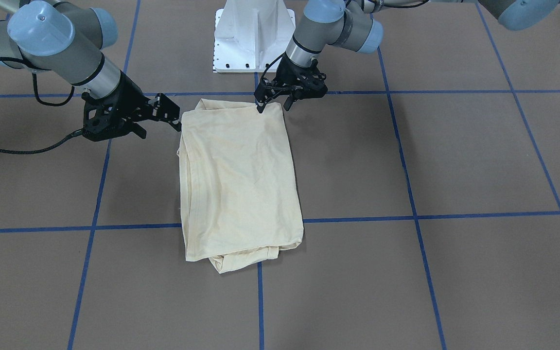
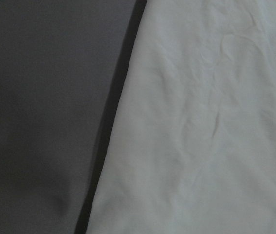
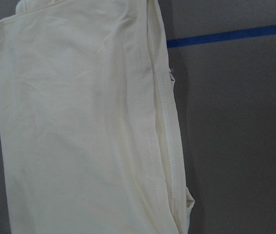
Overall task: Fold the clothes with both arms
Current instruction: 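Move the left gripper to the shirt's near end while the right gripper moves beside it, then lower the right gripper to the near corner of the shirt's side edge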
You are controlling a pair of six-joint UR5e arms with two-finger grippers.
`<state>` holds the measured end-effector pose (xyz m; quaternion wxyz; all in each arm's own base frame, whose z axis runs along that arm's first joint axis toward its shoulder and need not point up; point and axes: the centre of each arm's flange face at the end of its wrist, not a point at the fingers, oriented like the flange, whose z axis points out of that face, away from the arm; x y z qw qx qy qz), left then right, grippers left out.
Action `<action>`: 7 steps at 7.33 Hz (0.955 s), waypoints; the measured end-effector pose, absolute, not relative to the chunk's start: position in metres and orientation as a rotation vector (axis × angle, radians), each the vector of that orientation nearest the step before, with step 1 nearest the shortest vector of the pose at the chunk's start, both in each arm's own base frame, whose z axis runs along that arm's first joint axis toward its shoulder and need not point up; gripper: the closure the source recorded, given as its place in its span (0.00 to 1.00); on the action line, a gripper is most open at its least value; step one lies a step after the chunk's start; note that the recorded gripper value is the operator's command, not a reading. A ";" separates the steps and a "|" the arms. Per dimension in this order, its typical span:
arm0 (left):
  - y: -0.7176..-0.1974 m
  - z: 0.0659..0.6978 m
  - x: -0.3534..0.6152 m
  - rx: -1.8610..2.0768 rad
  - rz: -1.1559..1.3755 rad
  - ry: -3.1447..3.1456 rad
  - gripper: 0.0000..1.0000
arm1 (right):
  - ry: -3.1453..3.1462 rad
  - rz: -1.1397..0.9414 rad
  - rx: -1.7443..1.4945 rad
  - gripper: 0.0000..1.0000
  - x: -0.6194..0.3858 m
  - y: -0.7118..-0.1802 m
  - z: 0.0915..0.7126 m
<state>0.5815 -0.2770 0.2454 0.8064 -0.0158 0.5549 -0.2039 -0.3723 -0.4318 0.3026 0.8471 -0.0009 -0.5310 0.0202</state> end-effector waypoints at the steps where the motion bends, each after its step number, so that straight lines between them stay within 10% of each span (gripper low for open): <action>1: -0.275 0.247 0.584 -0.037 -0.433 1.179 0.07 | -1.121 0.044 -0.004 0.01 -0.372 -0.432 0.302; 7: -0.260 0.253 0.596 -0.053 -0.411 1.160 0.12 | -1.120 0.044 -0.006 0.01 -0.373 -0.432 0.303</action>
